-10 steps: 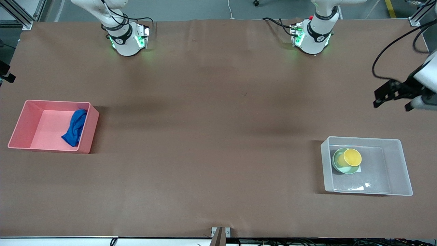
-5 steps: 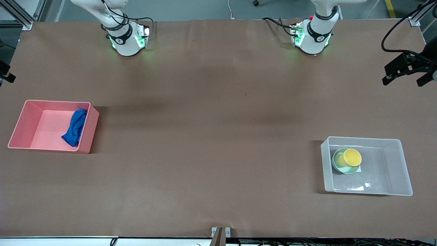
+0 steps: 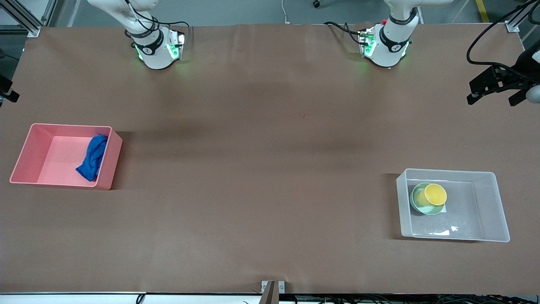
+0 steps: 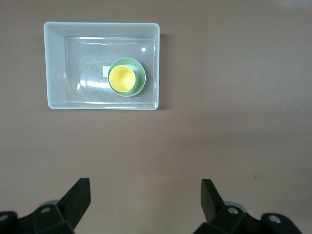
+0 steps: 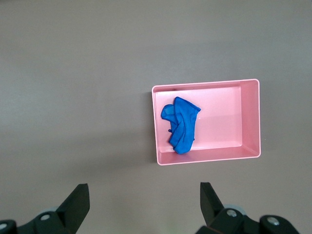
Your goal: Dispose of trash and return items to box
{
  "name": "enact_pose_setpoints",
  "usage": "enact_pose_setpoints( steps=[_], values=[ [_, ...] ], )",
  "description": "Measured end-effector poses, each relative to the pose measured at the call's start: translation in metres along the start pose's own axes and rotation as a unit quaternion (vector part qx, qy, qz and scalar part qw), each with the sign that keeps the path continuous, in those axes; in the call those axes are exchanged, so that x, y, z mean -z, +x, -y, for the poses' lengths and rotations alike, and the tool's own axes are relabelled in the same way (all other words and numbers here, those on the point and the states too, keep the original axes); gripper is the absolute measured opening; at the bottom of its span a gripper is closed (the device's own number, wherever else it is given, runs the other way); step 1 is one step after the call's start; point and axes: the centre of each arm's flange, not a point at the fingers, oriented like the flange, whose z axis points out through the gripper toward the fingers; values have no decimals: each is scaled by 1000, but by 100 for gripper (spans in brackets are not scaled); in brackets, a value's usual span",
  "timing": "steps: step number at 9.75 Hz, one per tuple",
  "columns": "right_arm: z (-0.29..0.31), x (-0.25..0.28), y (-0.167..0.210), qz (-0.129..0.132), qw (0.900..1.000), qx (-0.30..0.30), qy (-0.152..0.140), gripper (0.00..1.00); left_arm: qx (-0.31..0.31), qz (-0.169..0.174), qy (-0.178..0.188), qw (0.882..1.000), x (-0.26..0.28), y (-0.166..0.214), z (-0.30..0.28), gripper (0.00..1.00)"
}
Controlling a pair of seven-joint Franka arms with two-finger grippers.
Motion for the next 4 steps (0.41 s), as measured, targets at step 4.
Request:
enact_pose_setpoints(
  steps=[4],
  values=[
    [0, 0, 0, 0, 1000, 0, 0, 100, -30, 8, 0, 1000, -6, 1, 1, 100]
  ],
)
